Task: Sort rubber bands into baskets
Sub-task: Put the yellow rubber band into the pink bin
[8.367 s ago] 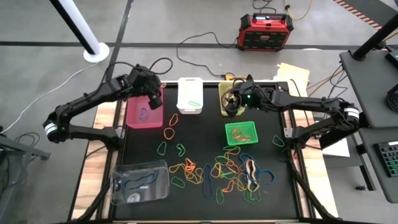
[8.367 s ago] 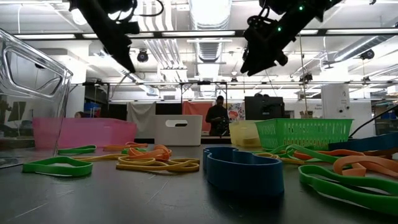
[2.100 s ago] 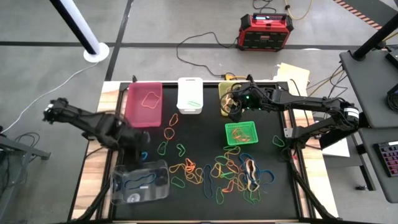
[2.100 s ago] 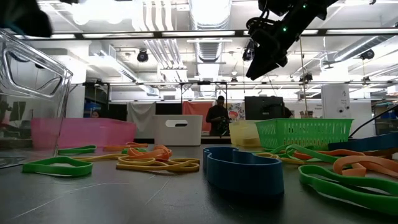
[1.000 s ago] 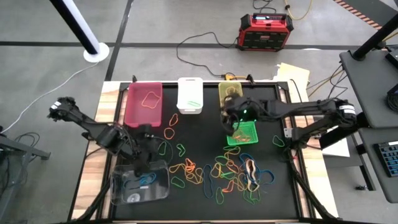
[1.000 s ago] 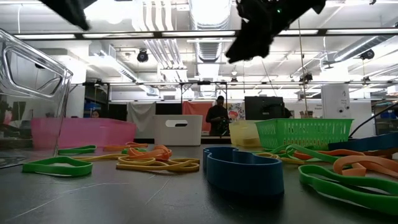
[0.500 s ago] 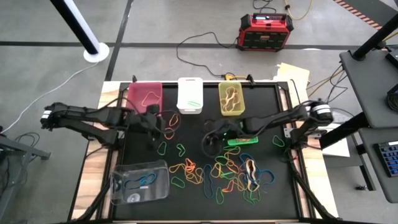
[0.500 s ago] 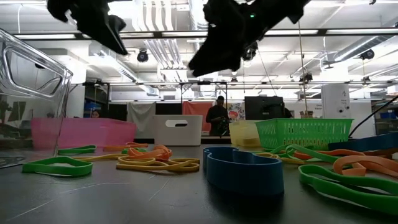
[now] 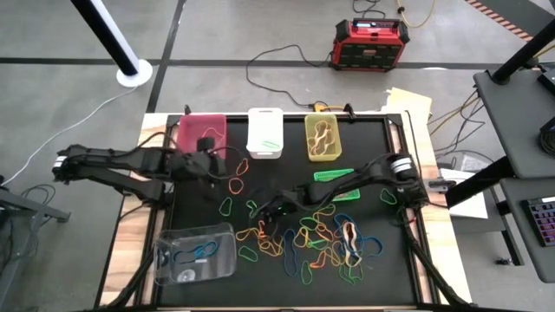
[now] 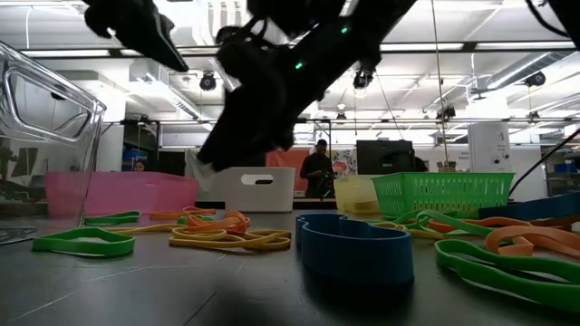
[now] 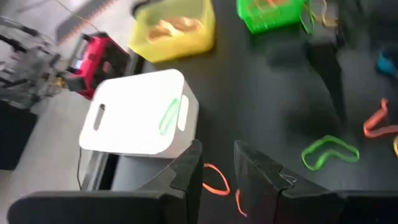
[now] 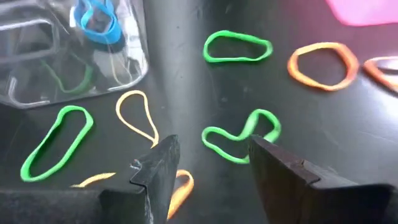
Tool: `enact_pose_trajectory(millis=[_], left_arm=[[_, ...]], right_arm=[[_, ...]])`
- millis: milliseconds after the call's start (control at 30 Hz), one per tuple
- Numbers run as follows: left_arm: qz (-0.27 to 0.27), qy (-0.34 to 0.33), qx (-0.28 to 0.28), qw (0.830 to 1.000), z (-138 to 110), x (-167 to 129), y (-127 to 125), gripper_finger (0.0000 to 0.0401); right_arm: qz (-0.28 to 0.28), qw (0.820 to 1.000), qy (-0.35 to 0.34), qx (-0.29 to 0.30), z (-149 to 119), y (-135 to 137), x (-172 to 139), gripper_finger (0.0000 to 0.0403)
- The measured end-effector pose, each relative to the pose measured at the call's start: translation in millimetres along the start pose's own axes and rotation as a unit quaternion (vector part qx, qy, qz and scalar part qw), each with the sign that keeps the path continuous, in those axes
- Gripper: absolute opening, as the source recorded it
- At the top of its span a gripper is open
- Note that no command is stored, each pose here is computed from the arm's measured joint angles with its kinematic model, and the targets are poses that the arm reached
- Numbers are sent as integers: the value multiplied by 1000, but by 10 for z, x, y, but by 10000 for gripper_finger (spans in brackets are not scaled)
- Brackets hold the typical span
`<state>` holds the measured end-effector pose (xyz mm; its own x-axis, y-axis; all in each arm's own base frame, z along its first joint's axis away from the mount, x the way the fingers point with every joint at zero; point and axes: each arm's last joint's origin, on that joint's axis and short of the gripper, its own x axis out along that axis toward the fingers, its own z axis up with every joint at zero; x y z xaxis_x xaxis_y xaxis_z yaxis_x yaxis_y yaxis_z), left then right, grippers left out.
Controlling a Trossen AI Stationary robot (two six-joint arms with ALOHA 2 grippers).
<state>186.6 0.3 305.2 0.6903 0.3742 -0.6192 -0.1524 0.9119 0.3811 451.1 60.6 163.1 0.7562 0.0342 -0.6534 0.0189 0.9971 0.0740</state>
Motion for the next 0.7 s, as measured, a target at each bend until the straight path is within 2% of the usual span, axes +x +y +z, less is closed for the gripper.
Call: enact_pose_trajectory(millis=[167,300,500,700], left_arm=[[9,-46,-32,998,-26,-214,97,76],[12,-77,-50,996,-48,-348,156,76],[16,-105,-61,992,-62,-452,202,76],[19,-120,-60,991,-31,-458,209,76]], right_arm=[[15,1000,8,-21,-38,189,239,202],[25,999,11,-34,-54,292,312,220],[28,999,36,-15,-147,273,384,226],[26,998,46,-41,-229,243,472,209]])
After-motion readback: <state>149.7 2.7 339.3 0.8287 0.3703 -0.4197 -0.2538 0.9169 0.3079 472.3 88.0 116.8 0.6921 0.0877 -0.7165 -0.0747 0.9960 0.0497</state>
